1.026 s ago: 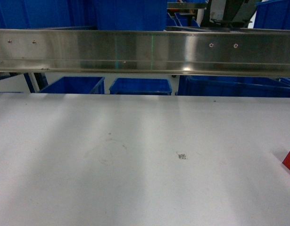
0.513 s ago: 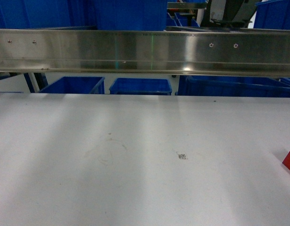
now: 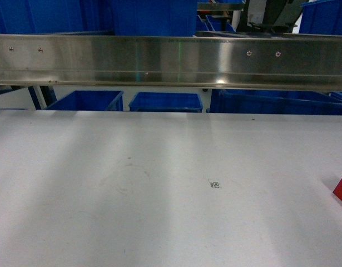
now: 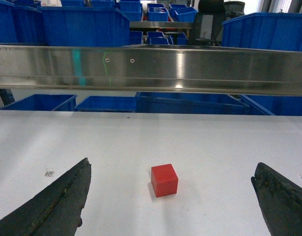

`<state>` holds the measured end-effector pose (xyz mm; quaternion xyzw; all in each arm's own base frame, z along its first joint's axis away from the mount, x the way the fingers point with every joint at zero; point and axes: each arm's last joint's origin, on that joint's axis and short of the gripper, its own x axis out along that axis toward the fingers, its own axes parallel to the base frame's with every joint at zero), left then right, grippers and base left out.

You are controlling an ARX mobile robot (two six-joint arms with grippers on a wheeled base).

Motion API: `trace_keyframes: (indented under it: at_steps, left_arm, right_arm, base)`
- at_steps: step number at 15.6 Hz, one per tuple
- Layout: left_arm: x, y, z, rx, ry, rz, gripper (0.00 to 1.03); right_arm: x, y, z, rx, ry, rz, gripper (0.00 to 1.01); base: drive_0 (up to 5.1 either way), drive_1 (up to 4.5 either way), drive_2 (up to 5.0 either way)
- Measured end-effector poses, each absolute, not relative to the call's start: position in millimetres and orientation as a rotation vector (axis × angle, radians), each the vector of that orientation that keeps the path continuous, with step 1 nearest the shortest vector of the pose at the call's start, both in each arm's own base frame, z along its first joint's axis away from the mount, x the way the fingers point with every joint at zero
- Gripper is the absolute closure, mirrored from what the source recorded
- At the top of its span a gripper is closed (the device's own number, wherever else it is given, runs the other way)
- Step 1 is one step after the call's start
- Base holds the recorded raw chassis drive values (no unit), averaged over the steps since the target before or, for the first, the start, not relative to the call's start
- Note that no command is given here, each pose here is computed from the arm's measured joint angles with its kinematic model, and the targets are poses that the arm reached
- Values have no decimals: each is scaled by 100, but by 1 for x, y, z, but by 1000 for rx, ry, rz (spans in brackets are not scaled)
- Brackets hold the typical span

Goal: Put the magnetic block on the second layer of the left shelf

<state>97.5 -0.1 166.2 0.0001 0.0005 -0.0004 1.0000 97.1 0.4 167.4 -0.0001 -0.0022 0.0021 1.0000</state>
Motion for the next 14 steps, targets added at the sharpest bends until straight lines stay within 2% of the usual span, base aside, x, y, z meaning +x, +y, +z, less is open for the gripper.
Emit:
trace_keyframes:
  at_steps: [1,2,3,4,5,6,7,8,14]
  left_arm:
    - [98,0,166,1,1,0,5]
    - [98,0,166,0,1,0,5]
    - [98,0,166,0,1,-2,5]
    - [98,0,166,0,1,0,5]
    - [98,0,166,1,1,0,5]
    - [98,0,166,0,1,0,5]
    - [98,0,166,0,1,0,5]
    - [98,0,166,0,1,-1,5]
    - [98,0,166,0,1,0,5]
  right_arm:
    - [99,2,171,5,-31,4,3]
    - [108,9,177,22,-43,53,3]
    - [126,14,183,55,3,151,3]
    - [149,11,196,89,13,154,3]
    - [186,6,219,114,-15,159,3]
    - [228,4,234,126,2,185,3]
    - [265,2,225,139,102,237,3]
    - [281,-1,212,146,143,241,3]
    - [295,-9,175,173,241,189,3]
  base:
    - [0,0,0]
    - [0,0,0]
    - [0,0,0]
    - [0,0,0]
    - [0,0,0]
    - [0,0,0]
    - [0,0,0]
    - [0,0,0]
    - [0,0,0]
